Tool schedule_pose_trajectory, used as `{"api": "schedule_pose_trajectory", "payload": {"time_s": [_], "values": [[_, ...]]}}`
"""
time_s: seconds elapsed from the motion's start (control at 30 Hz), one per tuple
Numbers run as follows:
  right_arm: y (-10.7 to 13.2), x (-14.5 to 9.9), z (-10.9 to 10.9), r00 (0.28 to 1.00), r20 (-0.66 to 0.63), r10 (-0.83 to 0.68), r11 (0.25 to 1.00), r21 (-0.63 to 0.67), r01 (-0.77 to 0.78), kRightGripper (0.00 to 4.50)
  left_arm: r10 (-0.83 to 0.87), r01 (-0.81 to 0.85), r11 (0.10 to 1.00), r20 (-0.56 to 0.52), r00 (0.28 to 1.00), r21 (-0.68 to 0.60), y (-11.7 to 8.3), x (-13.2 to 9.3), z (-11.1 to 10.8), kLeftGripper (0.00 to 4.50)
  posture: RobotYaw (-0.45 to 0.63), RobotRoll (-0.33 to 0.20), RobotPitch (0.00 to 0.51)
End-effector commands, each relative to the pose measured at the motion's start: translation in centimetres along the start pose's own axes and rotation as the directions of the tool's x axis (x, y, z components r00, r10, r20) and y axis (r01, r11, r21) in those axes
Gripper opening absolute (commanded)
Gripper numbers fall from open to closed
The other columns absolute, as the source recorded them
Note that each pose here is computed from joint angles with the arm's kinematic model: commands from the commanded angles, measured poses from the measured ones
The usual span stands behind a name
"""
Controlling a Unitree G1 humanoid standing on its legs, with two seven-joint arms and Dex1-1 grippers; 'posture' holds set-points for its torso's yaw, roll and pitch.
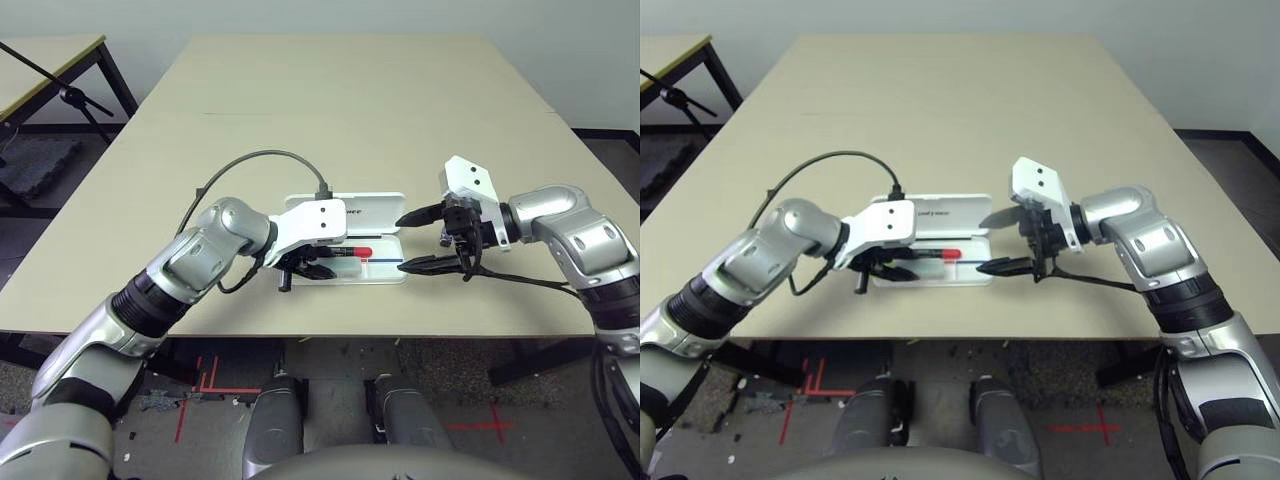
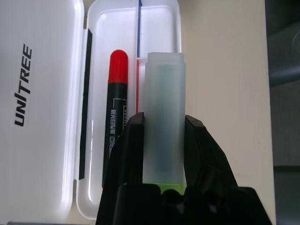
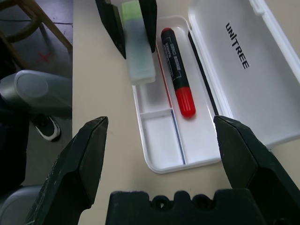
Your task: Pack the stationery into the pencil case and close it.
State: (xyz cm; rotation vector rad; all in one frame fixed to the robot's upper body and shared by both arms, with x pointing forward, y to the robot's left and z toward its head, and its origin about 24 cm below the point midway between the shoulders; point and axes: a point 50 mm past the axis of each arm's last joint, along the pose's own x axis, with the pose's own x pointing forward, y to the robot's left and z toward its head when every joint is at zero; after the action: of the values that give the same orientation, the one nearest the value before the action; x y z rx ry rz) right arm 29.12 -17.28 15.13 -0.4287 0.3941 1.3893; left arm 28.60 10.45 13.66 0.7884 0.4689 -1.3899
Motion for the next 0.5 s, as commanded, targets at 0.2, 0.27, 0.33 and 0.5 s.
{"api": "schedule_pose_trajectory", "payload": {"time_s": [0.2, 0.27, 0.33, 0.5], "values": [[0.28, 0.08, -0.28, 1.0, -0.027, -0.006, 1.0, -0.008, 0.005, 4.5, -0.02, 0.02, 0.999, -0.014, 1.0, 0.03, 0.26, 1.18, 0.5, 1.09, -0.12, 0.0, 0.048], [0.28, 0.07, -0.28, 1.0, -0.028, -0.006, 1.0, -0.008, 0.005, 4.5, -0.017, 0.018, 0.999, -0.018, 1.0, 0.029, 0.38, 1.37, 0.44, 1.09, -0.12, 0.0, 0.048], [0.33, 0.05, -0.26, 1.0, -0.029, -0.005, 1.0, -0.007, 0.005, 4.5, -0.007, 0.008, 1.0, -0.027, 1.0, 0.027, 0.49, 1.52, 0.33, 1.09, -0.13, 0.0, 0.052], [0.35, 0.06, -0.24, 1.0, -0.03, -0.006, 1.0, -0.007, 0.006, 4.5, -0.014, 0.015, 0.999, -0.029, 0.999, 0.03, 0.43, 1.6, 0.21, 1.09, -0.13, 0.0, 0.052]]}}
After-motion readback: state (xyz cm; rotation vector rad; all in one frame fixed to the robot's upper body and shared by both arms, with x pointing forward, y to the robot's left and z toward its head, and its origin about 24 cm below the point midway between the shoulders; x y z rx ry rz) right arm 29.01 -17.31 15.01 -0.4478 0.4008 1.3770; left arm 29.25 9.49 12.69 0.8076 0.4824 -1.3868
